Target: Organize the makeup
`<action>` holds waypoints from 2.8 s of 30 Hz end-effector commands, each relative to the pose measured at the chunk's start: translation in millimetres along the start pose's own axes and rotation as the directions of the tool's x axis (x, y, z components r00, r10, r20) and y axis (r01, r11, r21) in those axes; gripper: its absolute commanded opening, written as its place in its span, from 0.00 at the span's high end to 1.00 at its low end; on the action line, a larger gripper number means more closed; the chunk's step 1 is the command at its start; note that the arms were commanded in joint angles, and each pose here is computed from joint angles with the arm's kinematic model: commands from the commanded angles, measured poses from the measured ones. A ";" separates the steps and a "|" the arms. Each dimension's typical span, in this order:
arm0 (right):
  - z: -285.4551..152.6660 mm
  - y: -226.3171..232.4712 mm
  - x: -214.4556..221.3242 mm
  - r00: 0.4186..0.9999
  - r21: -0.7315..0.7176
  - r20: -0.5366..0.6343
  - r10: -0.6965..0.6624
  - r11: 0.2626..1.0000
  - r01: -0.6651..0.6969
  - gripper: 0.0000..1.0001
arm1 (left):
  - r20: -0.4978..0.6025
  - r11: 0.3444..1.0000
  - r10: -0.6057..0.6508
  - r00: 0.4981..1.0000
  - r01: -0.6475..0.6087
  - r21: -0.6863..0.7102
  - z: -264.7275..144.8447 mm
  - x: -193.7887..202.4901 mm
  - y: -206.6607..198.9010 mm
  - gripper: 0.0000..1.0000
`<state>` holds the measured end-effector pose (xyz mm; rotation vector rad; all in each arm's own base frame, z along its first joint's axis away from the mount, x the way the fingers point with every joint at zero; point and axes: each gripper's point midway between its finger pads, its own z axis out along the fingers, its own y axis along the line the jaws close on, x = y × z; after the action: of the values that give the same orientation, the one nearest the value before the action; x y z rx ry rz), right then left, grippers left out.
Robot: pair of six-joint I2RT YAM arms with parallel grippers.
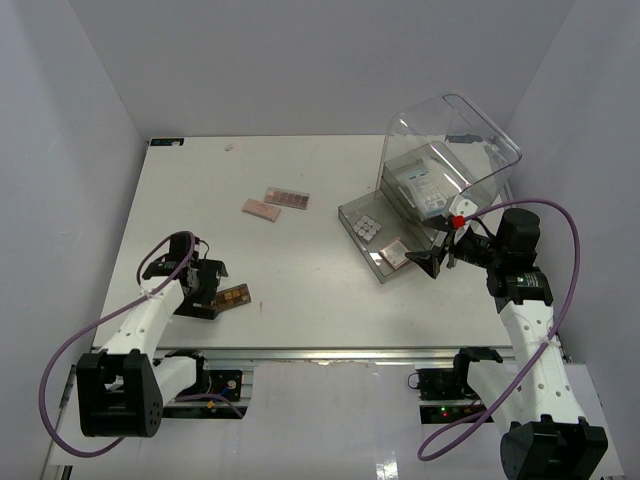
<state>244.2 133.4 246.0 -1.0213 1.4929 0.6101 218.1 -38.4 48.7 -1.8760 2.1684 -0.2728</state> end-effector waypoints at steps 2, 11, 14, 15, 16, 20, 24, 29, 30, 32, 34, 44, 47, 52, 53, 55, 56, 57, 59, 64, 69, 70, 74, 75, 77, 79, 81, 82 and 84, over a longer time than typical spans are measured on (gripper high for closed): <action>-1.2 -0.4 -8.8 0.999 -0.001 0.027 -0.025 1.000 0.025 0.10 | 0.007 0.997 -0.076 0.997 0.076 0.019 -17.5 -2.6 -3.1 0.02; -0.9 -2.4 -5.9 1.000 0.009 0.018 -0.021 1.000 0.021 0.10 | -0.077 0.997 -0.068 0.995 0.065 -0.042 8.7 14.8 14.1 0.02; -1.0 -2.3 -6.4 1.000 0.008 0.019 -0.023 1.000 0.022 0.10 | -0.064 0.997 -0.055 0.996 0.052 -0.052 13.4 11.7 10.2 0.02; -1.2 -2.4 -6.5 1.000 0.009 0.019 -0.024 1.000 0.024 0.10 | -0.062 0.997 -0.053 0.997 0.049 -0.055 14.9 11.1 8.7 0.02; -1.3 -2.3 -6.4 0.999 0.011 0.019 -0.025 1.000 0.025 0.10 | -0.060 0.997 -0.051 0.997 0.047 -0.055 16.2 10.6 6.8 0.02; -1.7 -3.1 -6.2 0.999 0.017 0.017 -0.029 0.999 0.029 0.10 | -0.055 0.997 -0.044 0.998 0.040 -0.073 22.8 7.8 -2.8 0.02; -1.7 -3.5 -6.4 0.999 0.018 0.017 -0.031 0.999 0.031 0.10 | -0.053 0.997 -0.036 0.998 0.032 -0.074 24.7 5.7 -12.5 0.02; -2.0 -3.2 -6.6 0.999 0.018 0.017 -0.033 0.999 0.032 0.10 | 0.004 0.994 -0.035 0.999 0.035 -0.100 31.7 -5.3 -9.4 0.02; -2.0 -3.4 -6.8 0.999 0.019 0.017 -0.034 0.999 0.033 0.10 | 0.011 0.993 -0.051 0.999 0.052 -0.108 33.7 -10.4 -7.7 0.02; -2.0 -3.6 -6.8 0.999 0.020 0.017 -0.035 0.999 0.035 0.10 | 0.019 0.990 -0.057 0.998 0.059 -0.126 38.1 -16.1 -4.1 0.05; -2.1 -3.6 -6.8 0.999 0.021 0.017 -0.036 0.999 0.036 0.10 | 0.027 0.990 -0.042 0.999 0.045 -0.131 40.5 -19.8 -3.5 0.11; -2.4 -3.8 -6.6 0.999 0.024 0.016 -0.039 0.999 0.039 0.10 | 0.020 0.993 0.101 0.995 -0.102 0.051 31.8 -23.0 -40.1 0.80; -2.7 -4.6 -6.5 0.999 0.029 0.014 -0.041 0.999 0.041 0.10 | -0.050 0.950 0.227 0.973 -0.210 0.232 13.4 -4.9 -71.4 0.96; -3.0 -6.0 -6.1 0.999 0.037 0.010 -0.045 0.998 0.045 0.10 | -0.074 0.713 0.536 0.841 -0.404 0.574 -39.3 62.7 -129.2 1.00; -3.0 -6.6 -5.6 0.999 0.040 0.008 -0.044 0.998 0.044 0.10 | -0.037 0.626 0.604 0.796 -0.445 0.640 -57.5 82.0 -145.8 1.00; -2.8 -7.9 -4.4 0.999 0.044 0.004 -0.041 0.998 0.041 0.10 | 0.020 0.496 0.702 0.712 -0.508 0.704 -81.9 119.3 -166.8 1.00; -2.5 -8.8 -3.7 0.999 0.046 0.001 -0.042 0.998 0.041 0.10 | 0.034 0.456 0.730 0.682 -0.523 0.720 -88.9 133.5 -173.9 1.00; -2.8 -9.5 -3.4 0.999 0.049 0.000 -0.041 0.998 0.041 0.10 | 0.052 0.403 0.761 0.647 -0.534 0.743 -101.3 153.2 -184.7 1.00; -2.8 -10.1 -2.3 0.999 0.051 -0.002 -0.040 0.998 0.040 0.10 | 0.051 0.352 0.811 0.583 -0.555 0.754 -101.8 188.0 -193.6 1.00; -3.7 -12.1 -1.3 0.999 0.061 -0.006 -0.042 0.997 0.042 0.10 | 0.072 0.292 0.842 0.534 -0.564 0.773 -103.7 235.9 -237.9 1.00; -4.2 -13.1 -0.8 0.999 0.065 -0.008 -0.046 0.997 0.046 0.10 | 0.022 0.287 0.880 0.475 -0.567 0.772 -72.9 282.5 -261.2 1.00; -4.4 -13.2 -0.8 0.999 0.066 -0.008 -0.046 0.997 0.046 0.10 | 0.022 0.279 0.884 0.467 -0.564 0.777 -69.6 289.8 -268.0 1.00; -4.1 -13.0 -0.2 0.999 0.063 -0.009 -0.044 0.997 0.045 0.10 | 0.016 0.253 0.897 0.442 -0.543 0.800 -65.4 314.3 -286.4 0.99; -4.2 -13.1 -0.2 0.999 0.064 -0.009 -0.045 0.997 0.045 0.10 | 0.014 0.251 0.899 0.438 -0.540 0.803 -63.7 320.0 -288.6 0.98; -4.4 -13.7 -0.3 0.999 0.066 -0.009 -0.045 0.997 0.046 0.10 | 0.012 0.245 0.901 0.434 -0.532 0.811 -65.7 329.2 -292.3 0.98; -4.3 -14.0 0.5 0.999 0.067 -0.011 -0.045 0.997 0.046 0.10 | -0.011 0.261 0.904 0.428 -0.529 0.808 -57.1 338.3 -290.0 0.97; -4.3 -14.5 0.5 0.999 0.068 -0.012 -0.046 0.997 0.047 0.10 | -0.027 0.274 0.902 0.430 -0.524 0.806 -55.0 344.2 -288.1 0.97; -4.1 -14.6 1.2 0.999 0.069 -0.013 -0.044 0.997 0.045 0.10 | -0.032 0.278 0.903 0.429 -0.526 0.804 -53.3 348.0 -285.9 0.96; -4.2 -14.7 1.1 0.999 0.069 -0.013 -0.044 0.997 0.045 0.10 | -0.047 0.294 0.901 0.432 -0.526 0.798 -50.3 352.6 -281.5 0.96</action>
<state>251.9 123.7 244.1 -0.9924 1.5188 0.5428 425.8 -412.1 127.9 -0.2185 2.4943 -1.1902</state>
